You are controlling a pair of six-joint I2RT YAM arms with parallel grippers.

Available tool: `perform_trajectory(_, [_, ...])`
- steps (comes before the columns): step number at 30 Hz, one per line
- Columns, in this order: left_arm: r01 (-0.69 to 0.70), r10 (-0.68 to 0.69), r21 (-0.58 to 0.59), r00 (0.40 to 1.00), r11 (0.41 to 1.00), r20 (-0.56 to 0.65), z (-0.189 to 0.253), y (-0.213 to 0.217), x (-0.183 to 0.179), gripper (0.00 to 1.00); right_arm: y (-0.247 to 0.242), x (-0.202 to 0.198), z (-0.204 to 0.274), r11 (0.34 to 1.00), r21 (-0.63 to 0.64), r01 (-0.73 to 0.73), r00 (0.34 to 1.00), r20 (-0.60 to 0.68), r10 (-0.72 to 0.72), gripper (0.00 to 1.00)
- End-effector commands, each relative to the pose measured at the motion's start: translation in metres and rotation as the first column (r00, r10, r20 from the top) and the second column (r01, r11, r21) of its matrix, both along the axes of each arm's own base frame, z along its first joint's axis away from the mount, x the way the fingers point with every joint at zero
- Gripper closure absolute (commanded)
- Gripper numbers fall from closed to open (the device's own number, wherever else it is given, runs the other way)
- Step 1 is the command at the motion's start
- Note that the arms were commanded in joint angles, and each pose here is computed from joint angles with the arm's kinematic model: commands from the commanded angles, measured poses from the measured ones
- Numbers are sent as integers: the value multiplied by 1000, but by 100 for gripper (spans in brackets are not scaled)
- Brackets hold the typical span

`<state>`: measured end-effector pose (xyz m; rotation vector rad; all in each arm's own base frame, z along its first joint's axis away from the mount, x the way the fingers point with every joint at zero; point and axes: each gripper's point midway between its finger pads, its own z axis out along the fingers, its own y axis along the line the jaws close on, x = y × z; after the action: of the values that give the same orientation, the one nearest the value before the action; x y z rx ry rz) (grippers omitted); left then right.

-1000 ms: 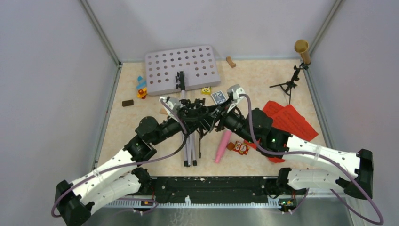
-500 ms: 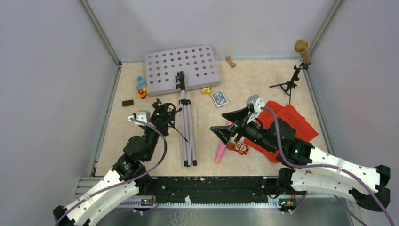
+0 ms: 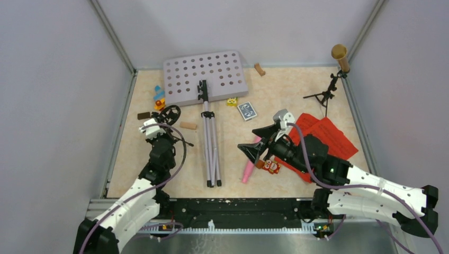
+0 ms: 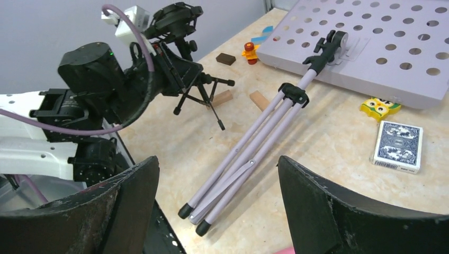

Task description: Pack up the instrument practice props

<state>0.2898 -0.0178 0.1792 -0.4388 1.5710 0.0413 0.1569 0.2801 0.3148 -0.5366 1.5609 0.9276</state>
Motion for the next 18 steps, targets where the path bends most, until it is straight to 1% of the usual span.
perform_trajectory(1, [-24,44,-114,983,993,180,32,9,19,100,-3,1,-7,1000,-25,10,1000,25,-9,19])
perform_trajectory(3, [-49,69,-115,981,992,180,29,15,25,100,-4,1,-17,998,-64,9,1000,20,-7,18])
perform_trajectory(9, [-78,96,-97,976,992,194,17,31,41,100,-3,3,-30,993,-119,10,1000,28,-7,18])
perform_trajectory(14, [-37,54,-81,972,996,227,17,30,61,100,-4,5,-37,989,-146,15,999,32,-11,17])
perform_trajectory(18, [-11,20,-40,976,999,217,16,23,83,100,-5,7,-42,986,-164,29,999,38,-23,17])
